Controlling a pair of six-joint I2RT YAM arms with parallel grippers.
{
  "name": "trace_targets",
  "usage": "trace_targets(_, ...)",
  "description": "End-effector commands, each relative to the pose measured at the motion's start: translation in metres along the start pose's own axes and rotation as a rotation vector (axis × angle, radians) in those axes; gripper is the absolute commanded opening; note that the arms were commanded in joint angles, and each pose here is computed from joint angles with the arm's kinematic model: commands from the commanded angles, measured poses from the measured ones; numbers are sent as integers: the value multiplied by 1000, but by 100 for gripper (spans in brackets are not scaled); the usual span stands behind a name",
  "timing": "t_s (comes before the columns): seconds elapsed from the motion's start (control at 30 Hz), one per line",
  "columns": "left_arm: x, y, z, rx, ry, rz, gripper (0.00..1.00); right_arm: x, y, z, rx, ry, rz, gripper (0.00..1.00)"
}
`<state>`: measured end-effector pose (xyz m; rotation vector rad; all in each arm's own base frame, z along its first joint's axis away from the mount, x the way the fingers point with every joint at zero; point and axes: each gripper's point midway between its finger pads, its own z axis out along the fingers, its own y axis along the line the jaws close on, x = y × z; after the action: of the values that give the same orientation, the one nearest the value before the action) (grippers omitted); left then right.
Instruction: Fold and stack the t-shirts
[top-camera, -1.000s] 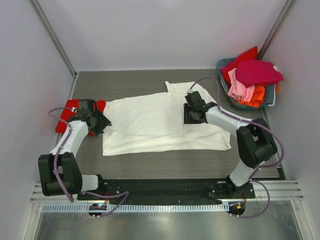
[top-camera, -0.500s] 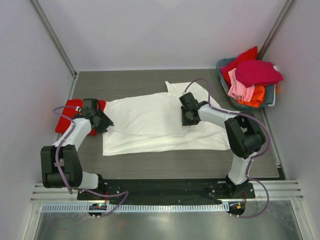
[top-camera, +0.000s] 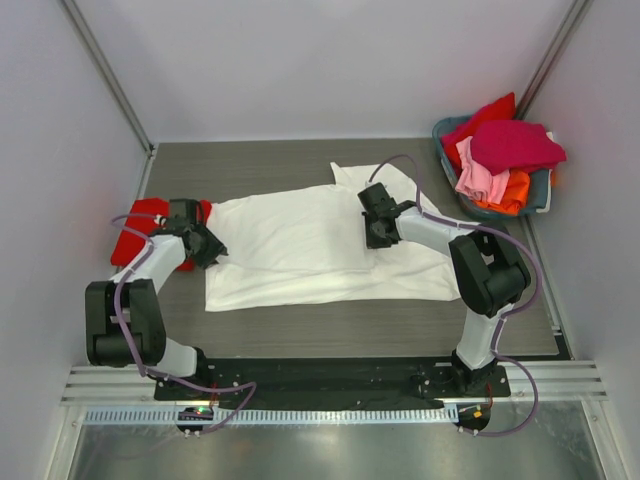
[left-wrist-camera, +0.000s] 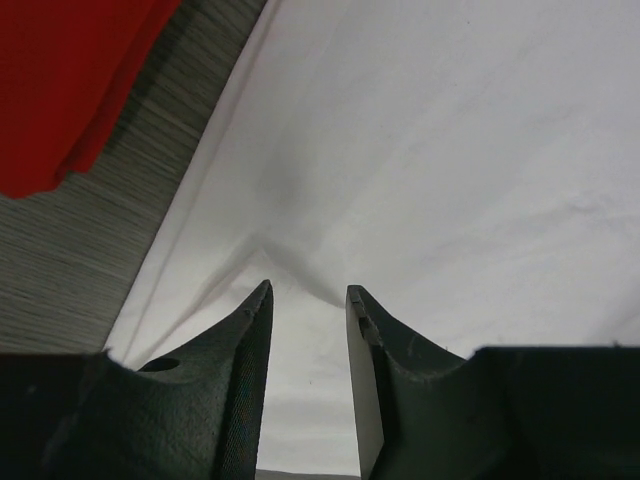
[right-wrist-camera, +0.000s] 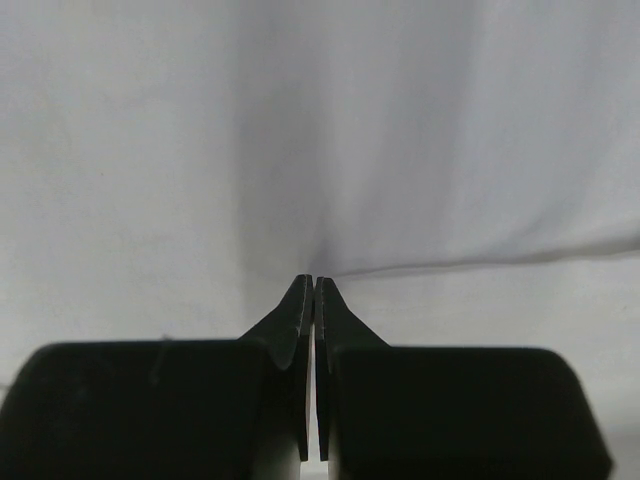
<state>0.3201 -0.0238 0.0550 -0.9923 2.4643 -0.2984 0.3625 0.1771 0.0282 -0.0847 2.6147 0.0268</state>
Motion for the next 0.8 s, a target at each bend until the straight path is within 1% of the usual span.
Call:
trace_targets(0.0, -7, -9, 5, 28, -13, 17, 36, -38, 10, -20, -37, -124, 29, 1)
trace_targets(0.17, -4, -4, 15, -8, 12, 22, 34, -40, 12, -19, -48, -129, 38, 1)
trace_targets(0.23, -2, 1, 17, -33, 13, 23, 36, -41, 14, -20, -54, -132, 39, 1)
trace_targets(0.3, 0, 4, 18, -49, 11, 31, 41, -40, 13, -21, -52, -132, 39, 1)
trace_targets(0.37, 3, 4, 17, -52, 19, 41, 41, -41, 14, -21, -55, -135, 39, 1)
trace_targets(0.43, 1, 8, 18, -78, 8, 44, 40, -41, 14, -21, -57, -135, 40, 1)
trace_targets(0.53, 2, 7, 18, -79, 7, 52, 30, -41, 14, -22, -58, -135, 41, 1)
trace_targets(0.57, 0, 7, 18, -81, 4, 50, 23, -40, 13, -21, -56, -134, 39, 1)
trace_targets(0.63, 2, 10, 16, -98, 14, 52, 16, -41, 13, -22, -56, -136, 41, 1)
trace_targets(0.67, 1, 9, 14, -101, 15, 52, 2, -42, 13, -24, -55, -141, 44, 1)
trace_targets(0.7, 0, 8, 12, -98, 9, 54, 0, -43, 12, -25, -49, -148, 47, 1)
trace_targets(0.77, -6, 10, 3, -108, -23, 53, 0, -46, 11, -27, -49, -158, 53, 1)
